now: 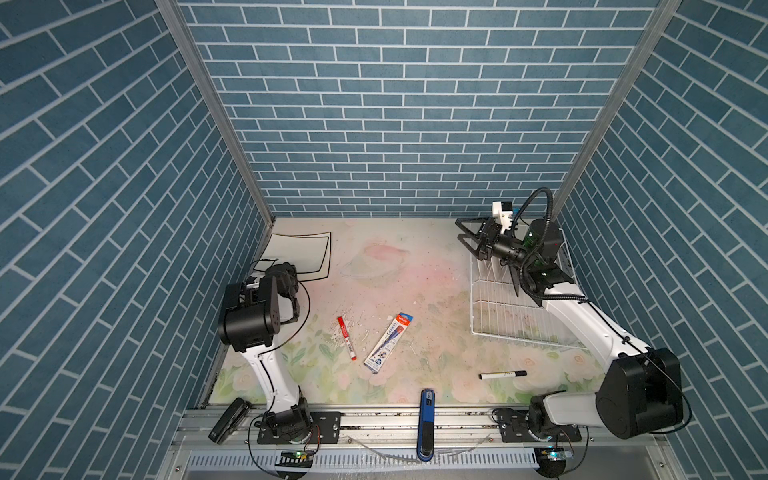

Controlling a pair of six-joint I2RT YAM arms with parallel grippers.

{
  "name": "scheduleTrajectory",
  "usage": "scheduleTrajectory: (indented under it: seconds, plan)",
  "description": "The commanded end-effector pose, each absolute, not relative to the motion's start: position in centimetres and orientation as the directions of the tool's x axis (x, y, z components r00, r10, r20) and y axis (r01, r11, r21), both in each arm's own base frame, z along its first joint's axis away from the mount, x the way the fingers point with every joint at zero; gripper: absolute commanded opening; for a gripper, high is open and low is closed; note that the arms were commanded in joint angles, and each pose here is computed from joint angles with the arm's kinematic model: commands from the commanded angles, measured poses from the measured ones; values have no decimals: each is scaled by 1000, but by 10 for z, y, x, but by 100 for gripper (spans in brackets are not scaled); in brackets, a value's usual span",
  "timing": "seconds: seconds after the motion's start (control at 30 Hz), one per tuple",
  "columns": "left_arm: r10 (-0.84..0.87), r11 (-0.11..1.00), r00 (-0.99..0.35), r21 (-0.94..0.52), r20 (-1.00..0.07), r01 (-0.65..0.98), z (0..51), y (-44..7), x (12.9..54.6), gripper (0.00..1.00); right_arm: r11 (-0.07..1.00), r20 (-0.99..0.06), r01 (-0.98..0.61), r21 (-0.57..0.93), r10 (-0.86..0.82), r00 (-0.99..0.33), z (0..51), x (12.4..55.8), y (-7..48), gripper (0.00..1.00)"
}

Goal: Unload the plates from the dish rack
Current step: 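Lower the plate against the first plate with the left gripper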

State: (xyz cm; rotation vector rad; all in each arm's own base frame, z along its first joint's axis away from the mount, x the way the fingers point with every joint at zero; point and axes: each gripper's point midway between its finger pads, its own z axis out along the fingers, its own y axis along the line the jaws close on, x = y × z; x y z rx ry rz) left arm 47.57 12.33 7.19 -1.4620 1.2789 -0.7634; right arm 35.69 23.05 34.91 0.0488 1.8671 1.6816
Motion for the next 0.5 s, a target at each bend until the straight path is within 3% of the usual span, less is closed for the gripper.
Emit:
scheduleTrajectory:
  seconds: [0.0, 0.27, 0.47]
  plan:
    - [-949, 118, 281, -986, -147, -117, 145, 127, 493, 4, 192, -493, -456, 869, 420, -762, 376, 355, 228, 99]
    - [-950, 114, 277, -985, -146, -128, 144, 127, 493, 12, 193, -493, -456, 869, 421, -761, 377, 355, 228, 99]
    - [-950, 112, 276, -984, -147, -137, 143, 127, 492, 23, 192, -494, -458, 868, 422, -760, 377, 354, 228, 99]
